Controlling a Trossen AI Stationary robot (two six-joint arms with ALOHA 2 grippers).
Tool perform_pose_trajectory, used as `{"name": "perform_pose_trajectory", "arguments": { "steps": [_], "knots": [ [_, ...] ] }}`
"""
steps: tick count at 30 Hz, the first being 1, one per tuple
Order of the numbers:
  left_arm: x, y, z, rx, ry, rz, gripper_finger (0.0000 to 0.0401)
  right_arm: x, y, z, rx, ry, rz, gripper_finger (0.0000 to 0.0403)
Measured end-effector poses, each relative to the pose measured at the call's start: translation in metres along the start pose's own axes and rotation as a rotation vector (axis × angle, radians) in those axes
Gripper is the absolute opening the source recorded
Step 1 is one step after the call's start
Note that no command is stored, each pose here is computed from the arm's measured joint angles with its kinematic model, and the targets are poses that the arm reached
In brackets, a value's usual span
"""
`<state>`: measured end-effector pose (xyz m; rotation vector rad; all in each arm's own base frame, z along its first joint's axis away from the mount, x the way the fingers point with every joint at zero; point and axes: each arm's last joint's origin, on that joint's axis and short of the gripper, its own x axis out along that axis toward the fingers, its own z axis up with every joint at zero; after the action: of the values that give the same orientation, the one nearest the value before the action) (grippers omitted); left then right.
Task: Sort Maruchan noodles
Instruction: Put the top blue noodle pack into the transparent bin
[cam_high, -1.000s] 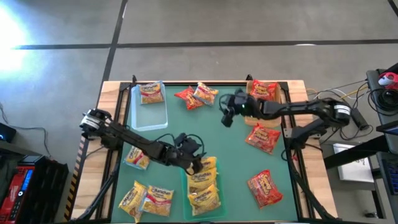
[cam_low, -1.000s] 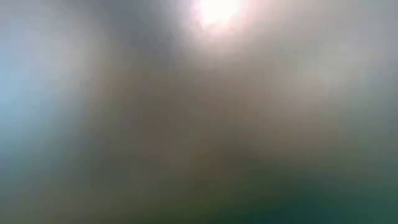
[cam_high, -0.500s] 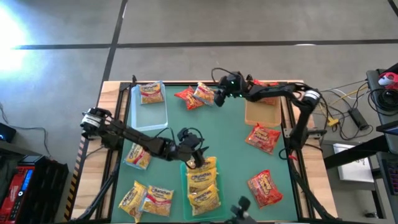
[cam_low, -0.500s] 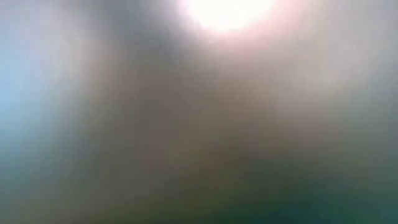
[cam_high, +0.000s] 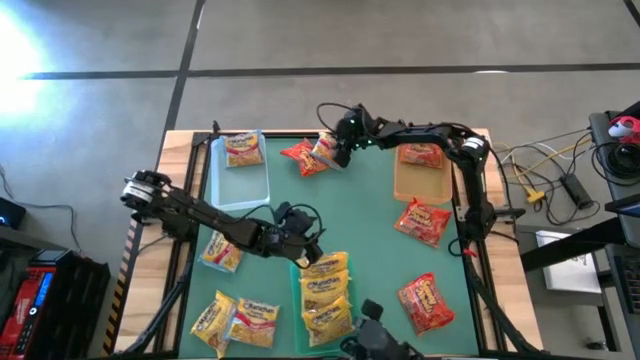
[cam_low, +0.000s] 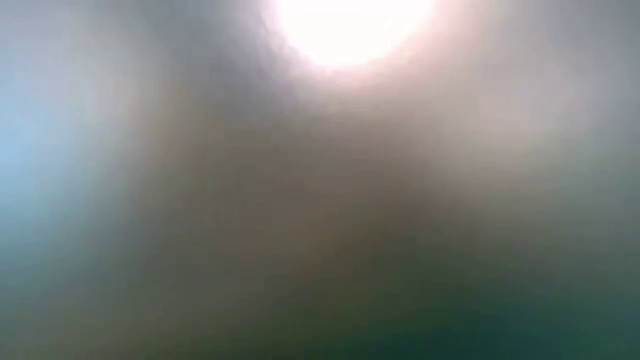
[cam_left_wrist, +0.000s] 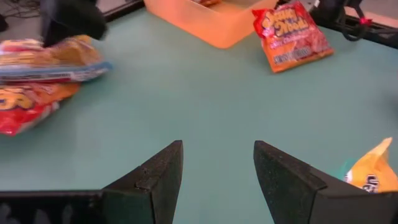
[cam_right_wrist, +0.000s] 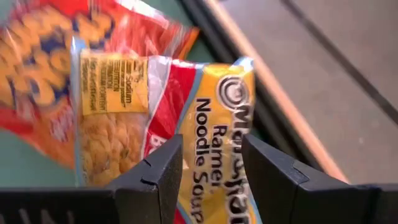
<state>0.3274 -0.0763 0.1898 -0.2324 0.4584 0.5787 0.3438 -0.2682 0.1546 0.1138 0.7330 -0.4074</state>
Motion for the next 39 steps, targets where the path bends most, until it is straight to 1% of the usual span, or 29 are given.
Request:
{"name": "perform_pose_trajectory", "arguments": {
  "steps": [6, 10, 13, 16, 18, 21, 24, 27, 31, 35, 37, 39],
  "knots": [
    [-0.012, 0.009, 0.006, -0.019, -0.03, 0.013, 0.018, 0.003, 0.003, -0.011, 0.032, 0.112, 0.139, 0.0155],
    [-0.019, 0.015, 0.01, -0.02, -0.044, 0.014, 0.018, -0.005, 0.011, -0.018, 0.05, 0.169, 0.222, 0.0155],
    [-0.023, 0.019, 0.012, -0.026, -0.056, 0.017, 0.018, -0.014, 0.018, -0.019, 0.091, 0.205, 0.286, 0.0155],
    [-0.023, 0.023, 0.012, -0.028, -0.061, 0.033, 0.018, -0.019, 0.03, -0.021, 0.122, 0.241, 0.376, 0.0155],
    [-0.022, 0.026, 0.011, -0.031, -0.059, 0.042, 0.018, -0.022, 0.042, -0.021, 0.117, 0.267, 0.425, 0.0155],
    [-0.019, 0.029, 0.012, -0.06, -0.06, 0.053, 0.018, -0.023, 0.06, -0.021, 0.083, 0.294, 0.474, 0.0155],
    [-0.017, 0.031, 0.01, -0.063, -0.053, 0.062, 0.018, -0.024, 0.078, -0.021, 0.039, 0.309, 0.545, 0.0155],
    [-0.017, 0.032, 0.006, -0.079, -0.048, 0.064, 0.018, -0.032, 0.09, -0.018, 0.003, 0.319, 0.567, 0.0155],
    [-0.014, 0.039, -0.002, -0.136, -0.028, 0.069, 0.018, -0.055, 0.094, -0.007, -0.024, 0.292, 0.573, 0.0155],
    [-0.005, 0.048, -0.006, -0.198, -0.015, 0.012, 0.018, -0.083, 0.097, -0.008, -0.026, 0.264, 0.57, 0.0155],
    [0.0, 0.053, -0.005, -0.216, -0.01, -0.032, 0.018, -0.097, 0.098, -0.015, -0.018, 0.241, 0.562, 0.0155],
    [0.005, 0.061, -0.005, -0.244, -0.005, -0.071, 0.018, -0.106, 0.101, -0.023, 0.009, 0.187, 0.549, 0.0155]
  ]
}}
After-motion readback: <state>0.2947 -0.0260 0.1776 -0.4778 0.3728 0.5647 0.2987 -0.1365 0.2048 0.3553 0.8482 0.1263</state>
